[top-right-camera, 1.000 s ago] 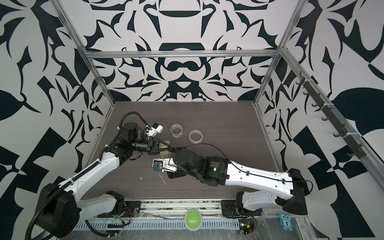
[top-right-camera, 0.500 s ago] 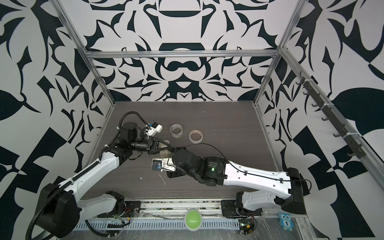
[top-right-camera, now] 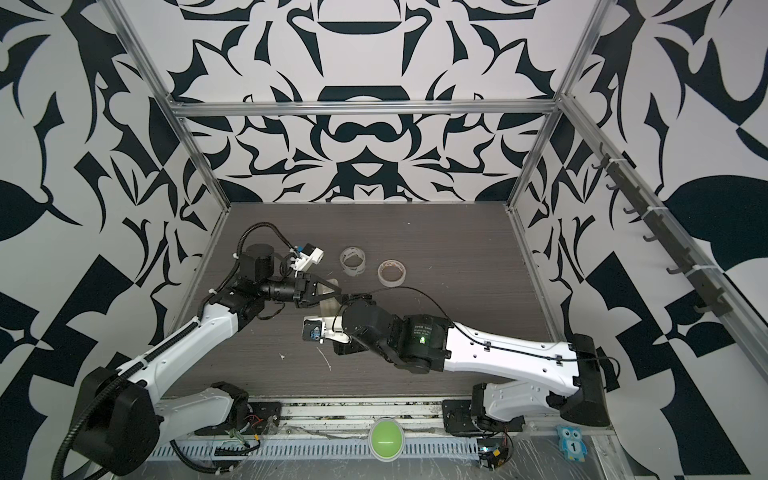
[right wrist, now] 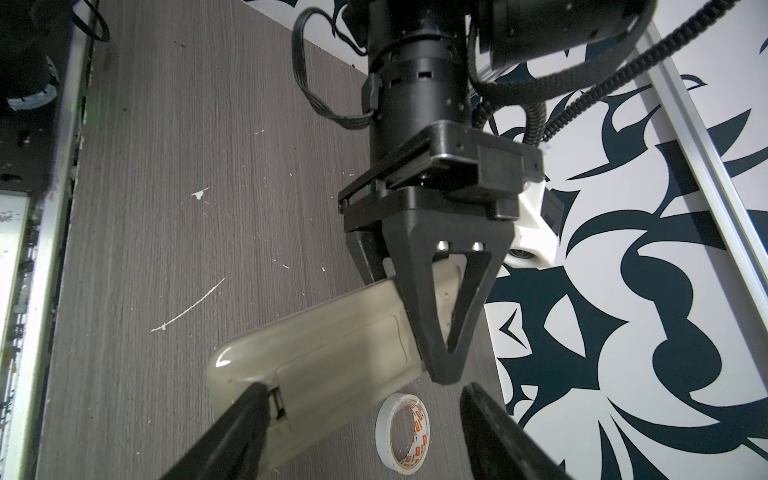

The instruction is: Load the batteries into the remote control

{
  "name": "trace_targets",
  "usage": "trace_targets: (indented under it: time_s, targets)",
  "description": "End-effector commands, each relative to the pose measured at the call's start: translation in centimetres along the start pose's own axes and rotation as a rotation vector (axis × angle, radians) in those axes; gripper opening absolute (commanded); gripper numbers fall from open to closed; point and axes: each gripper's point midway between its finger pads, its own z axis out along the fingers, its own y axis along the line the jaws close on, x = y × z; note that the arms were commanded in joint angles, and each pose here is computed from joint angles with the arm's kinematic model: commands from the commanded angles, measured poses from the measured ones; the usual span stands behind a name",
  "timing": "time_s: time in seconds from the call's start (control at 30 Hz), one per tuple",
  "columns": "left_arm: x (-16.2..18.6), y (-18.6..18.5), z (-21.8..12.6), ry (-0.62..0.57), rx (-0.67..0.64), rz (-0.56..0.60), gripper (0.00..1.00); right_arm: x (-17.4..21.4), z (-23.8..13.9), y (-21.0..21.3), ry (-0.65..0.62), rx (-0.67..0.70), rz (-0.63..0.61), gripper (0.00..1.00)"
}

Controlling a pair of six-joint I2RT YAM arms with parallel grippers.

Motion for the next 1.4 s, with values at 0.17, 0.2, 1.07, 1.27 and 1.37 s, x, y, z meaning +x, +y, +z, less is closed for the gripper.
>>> trace_targets:
  time_s: [0.17, 0.2, 1.07, 1.27, 1.37]
  targets:
    - [0.7, -0.6, 0.0, 0.045, 0.026, -0.009, 0.00, -0.1, 0.0, -1.7, 0.024, 0.076, -0.004, 0.76]
    - [0.7, -0.6, 0.0, 0.045, 0.026, -0.011, 0.00, -0.2, -0.1, -1.8, 0.015, 0.077, -0.002, 0.76]
    - [0.5, -0.8, 0.1, 0.046, 0.028, -0.006, 0.00, -1.3, -1.5, -2.0, -0.071, 0.070, 0.017, 0.75]
    - [0.5, -0.9, 0.1, 0.046, 0.028, -0.006, 0.00, -1.6, -1.8, -1.6, -0.089, 0.047, 0.015, 0.75]
    - [0.5, -0.8, 0.1, 0.046, 0.027, -0.007, 0.00, -1.9, -2.3, -0.8, -0.114, -0.004, 0.019, 0.75]
